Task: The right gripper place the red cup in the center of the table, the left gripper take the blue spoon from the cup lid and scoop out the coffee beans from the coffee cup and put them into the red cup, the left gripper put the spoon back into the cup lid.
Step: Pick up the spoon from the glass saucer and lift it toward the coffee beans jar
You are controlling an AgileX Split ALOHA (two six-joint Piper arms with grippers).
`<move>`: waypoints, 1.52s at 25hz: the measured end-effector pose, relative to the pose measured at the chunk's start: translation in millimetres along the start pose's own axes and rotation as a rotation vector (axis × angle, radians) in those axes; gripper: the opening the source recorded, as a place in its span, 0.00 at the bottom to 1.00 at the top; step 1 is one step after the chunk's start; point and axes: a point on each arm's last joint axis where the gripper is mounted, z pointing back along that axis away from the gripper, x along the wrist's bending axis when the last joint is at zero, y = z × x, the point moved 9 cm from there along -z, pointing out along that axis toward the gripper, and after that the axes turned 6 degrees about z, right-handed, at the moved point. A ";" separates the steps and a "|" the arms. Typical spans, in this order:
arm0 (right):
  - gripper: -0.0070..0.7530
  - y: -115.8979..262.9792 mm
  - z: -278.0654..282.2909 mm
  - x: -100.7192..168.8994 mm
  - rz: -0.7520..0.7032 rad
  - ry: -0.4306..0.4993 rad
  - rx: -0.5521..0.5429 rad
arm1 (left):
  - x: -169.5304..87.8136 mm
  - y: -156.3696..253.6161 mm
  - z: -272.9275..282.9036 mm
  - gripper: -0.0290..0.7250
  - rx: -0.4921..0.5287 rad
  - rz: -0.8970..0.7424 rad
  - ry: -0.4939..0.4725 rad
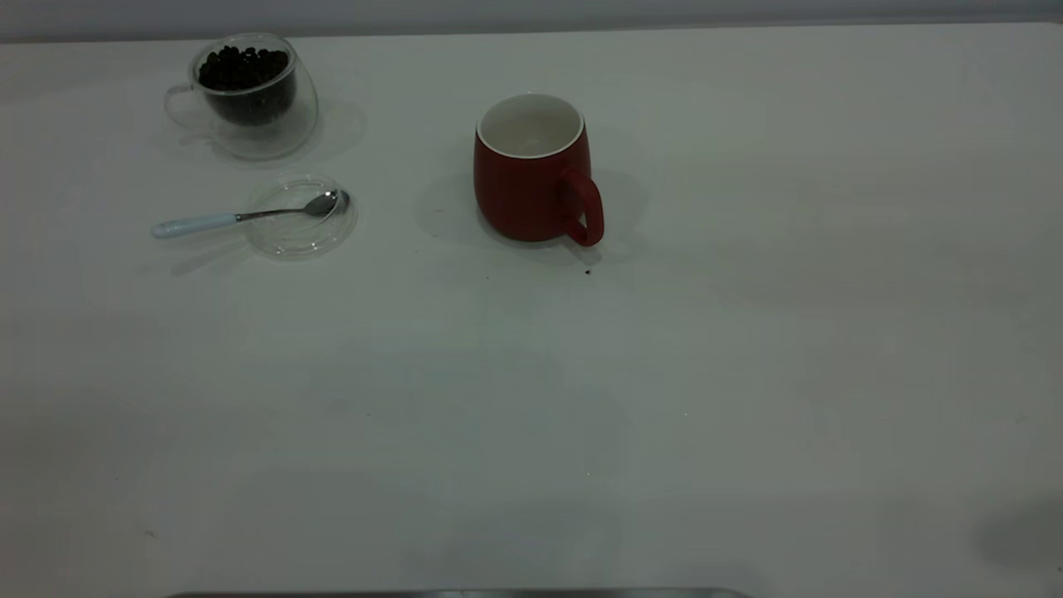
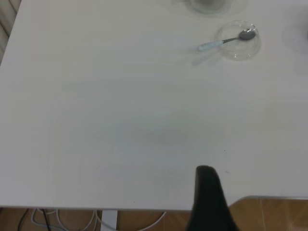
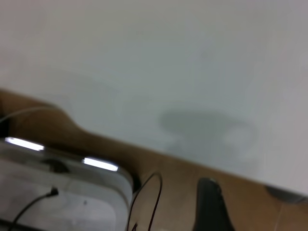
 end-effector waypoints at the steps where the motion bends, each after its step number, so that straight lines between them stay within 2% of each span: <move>1: 0.69 10.5 -3.5 2.7 -0.012 -0.002 0.005 | 0.0 0.0 0.0 0.79 0.000 0.000 0.000; 6: 0.69 43.7 -2.8 11.9 -0.056 0.014 -0.051 | 0.0 0.0 0.0 0.79 0.000 0.000 0.000; 10: 0.69 45.9 15.8 13.6 -0.102 0.047 -0.206 | 0.0 0.0 0.0 0.79 0.000 0.000 0.000; 16: 0.69 54.6 44.2 17.8 -0.092 0.097 -0.438 | 0.0 0.0 0.0 0.79 0.000 0.000 0.000; 21: 0.69 62.2 58.8 18.2 -0.104 0.149 -0.566 | 0.0 0.0 0.0 0.79 0.000 0.000 0.000; 26: 0.69 64.7 59.3 13.7 -0.134 0.190 -0.563 | 0.0 0.0 0.0 0.79 0.000 -0.002 0.000; 38: 0.69 64.8 59.3 13.4 -0.134 0.192 -0.562 | 0.0 0.0 0.0 0.79 0.000 -0.001 0.000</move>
